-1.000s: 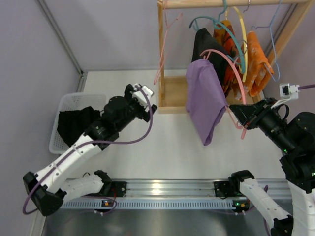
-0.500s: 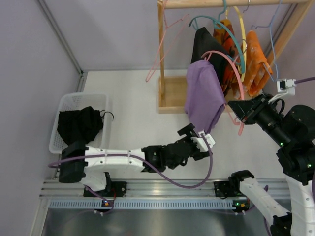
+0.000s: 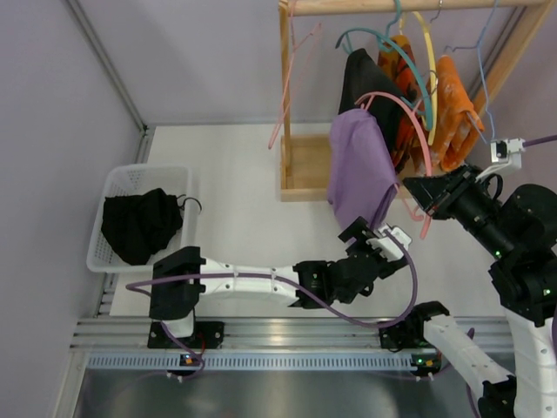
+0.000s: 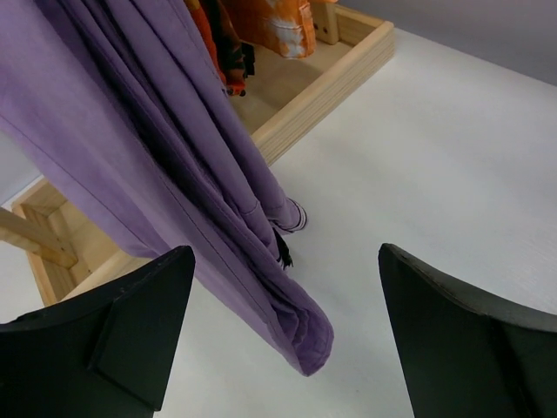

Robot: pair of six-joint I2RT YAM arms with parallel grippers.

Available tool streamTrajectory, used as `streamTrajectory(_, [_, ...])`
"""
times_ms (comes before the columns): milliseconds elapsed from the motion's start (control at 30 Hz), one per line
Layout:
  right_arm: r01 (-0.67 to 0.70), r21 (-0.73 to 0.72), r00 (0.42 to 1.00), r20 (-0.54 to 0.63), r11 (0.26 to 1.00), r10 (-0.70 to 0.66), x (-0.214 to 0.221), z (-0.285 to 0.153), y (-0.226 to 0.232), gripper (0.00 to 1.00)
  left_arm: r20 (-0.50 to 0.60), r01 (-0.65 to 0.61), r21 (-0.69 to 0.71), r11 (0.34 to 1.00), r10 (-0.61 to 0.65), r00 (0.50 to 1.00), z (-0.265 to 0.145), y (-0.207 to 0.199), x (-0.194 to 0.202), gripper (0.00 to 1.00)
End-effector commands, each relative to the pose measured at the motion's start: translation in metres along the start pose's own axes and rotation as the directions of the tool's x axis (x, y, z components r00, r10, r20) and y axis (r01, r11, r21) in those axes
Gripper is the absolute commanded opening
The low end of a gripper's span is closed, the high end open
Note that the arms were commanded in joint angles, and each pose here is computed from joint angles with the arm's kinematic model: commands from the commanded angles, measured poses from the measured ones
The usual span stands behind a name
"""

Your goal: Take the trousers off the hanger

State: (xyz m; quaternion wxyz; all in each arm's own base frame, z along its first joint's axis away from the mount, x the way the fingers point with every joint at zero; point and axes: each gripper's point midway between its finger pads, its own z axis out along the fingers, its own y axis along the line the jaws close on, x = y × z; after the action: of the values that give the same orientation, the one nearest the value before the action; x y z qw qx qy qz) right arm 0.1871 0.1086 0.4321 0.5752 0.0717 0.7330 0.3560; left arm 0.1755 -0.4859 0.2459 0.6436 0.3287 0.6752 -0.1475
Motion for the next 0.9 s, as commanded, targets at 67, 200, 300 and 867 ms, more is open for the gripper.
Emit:
streamTrajectory(67, [0.096, -0.161, 0.961, 0.273, 0.982, -0.049, -0.071, -0.032, 0.057, 0.00, 0.000, 0.072, -0.138, 0.988, -0.073, 0.997, 0.015, 0.027, -0.009, 0.93])
streamTrajectory(200, [0.100, -0.171, 0.960, 0.277, 0.980, -0.049, -0.072, -0.036, 0.060, 0.00, -0.084, 0.118, -0.198, 0.973, -0.137, 0.987, 0.027, 0.059, 0.013, 0.89])
streamTrajectory(300, [0.104, -0.167, 0.959, 0.279, 0.980, -0.054, -0.072, -0.037, 0.060, 0.00, -0.098, 0.092, -0.203, 0.975, -0.114, 0.989, 0.021, 0.076, 0.019, 0.88])
streamTrajectory(867, [0.112, -0.180, 0.964, 0.260, 0.977, -0.063, -0.063, -0.032, 0.056, 0.00, -0.104, 0.023, -0.161, 0.987, -0.040, 0.994, 0.001, 0.106, 0.027, 0.89])
